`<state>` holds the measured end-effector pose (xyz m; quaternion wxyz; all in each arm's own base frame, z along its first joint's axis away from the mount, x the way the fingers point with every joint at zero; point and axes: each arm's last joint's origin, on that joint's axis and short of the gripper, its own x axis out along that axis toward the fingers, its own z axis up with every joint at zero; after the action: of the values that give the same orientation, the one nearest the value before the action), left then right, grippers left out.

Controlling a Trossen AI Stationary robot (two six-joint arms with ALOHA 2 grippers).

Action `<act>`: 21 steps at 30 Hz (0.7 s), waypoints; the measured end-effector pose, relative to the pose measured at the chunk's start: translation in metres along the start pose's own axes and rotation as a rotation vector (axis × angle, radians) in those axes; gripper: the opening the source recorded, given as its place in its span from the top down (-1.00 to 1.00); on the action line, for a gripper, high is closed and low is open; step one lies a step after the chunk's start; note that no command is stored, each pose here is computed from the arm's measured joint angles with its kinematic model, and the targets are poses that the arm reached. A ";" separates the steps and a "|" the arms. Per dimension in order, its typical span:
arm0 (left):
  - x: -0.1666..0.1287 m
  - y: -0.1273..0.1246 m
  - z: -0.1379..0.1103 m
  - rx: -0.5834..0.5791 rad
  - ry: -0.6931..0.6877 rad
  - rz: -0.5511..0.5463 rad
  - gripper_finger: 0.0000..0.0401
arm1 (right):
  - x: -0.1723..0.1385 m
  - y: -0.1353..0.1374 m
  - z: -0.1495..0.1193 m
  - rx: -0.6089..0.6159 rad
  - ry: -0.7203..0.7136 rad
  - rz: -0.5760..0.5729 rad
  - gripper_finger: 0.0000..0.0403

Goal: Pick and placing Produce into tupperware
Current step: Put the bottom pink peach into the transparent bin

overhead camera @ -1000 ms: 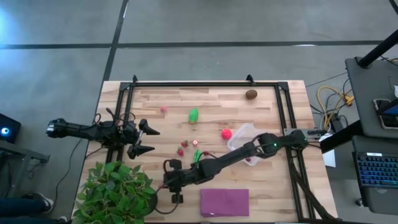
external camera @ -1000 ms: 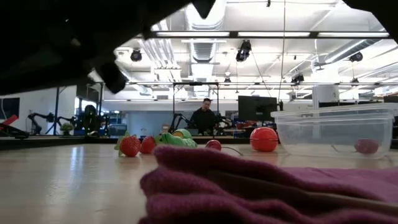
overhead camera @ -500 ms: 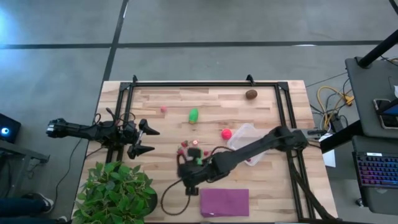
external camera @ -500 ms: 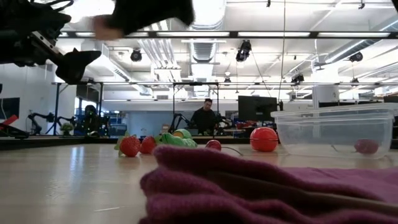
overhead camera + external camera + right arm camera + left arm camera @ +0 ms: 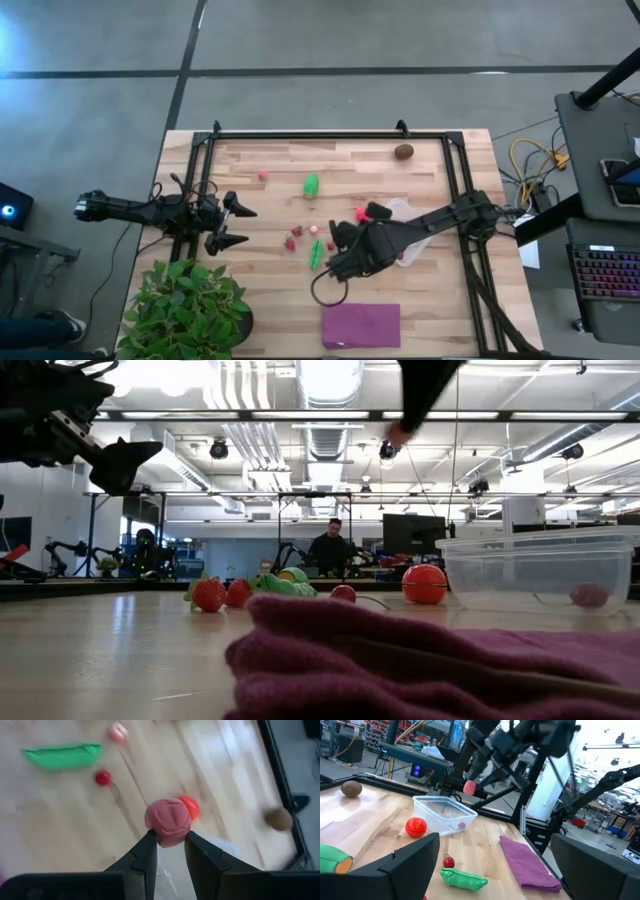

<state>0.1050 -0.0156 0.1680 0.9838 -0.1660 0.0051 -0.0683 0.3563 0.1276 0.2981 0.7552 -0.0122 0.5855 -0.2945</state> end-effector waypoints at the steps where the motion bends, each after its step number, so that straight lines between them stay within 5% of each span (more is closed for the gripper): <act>1: 0.000 0.000 0.000 0.000 0.000 0.000 -0.83 | 0.002 -0.001 -0.003 0.001 0.007 0.001 0.57; 11: 0.000 0.000 -0.001 0.000 0.007 0.003 -0.83 | 0.037 -0.047 -0.061 0.165 0.212 -0.090 0.57; 18: 0.001 0.000 -0.001 0.000 0.009 0.004 -0.83 | 0.065 -0.082 -0.090 0.492 0.237 0.193 0.52; 21: 0.001 0.000 -0.001 0.000 0.009 0.003 -0.83 | 0.078 -0.090 -0.102 0.591 0.241 0.221 0.37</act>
<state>0.1056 -0.0157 0.1671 0.9838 -0.1656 0.0099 -0.0675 0.2377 0.0509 0.2299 0.6789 0.3054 0.5577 -0.3672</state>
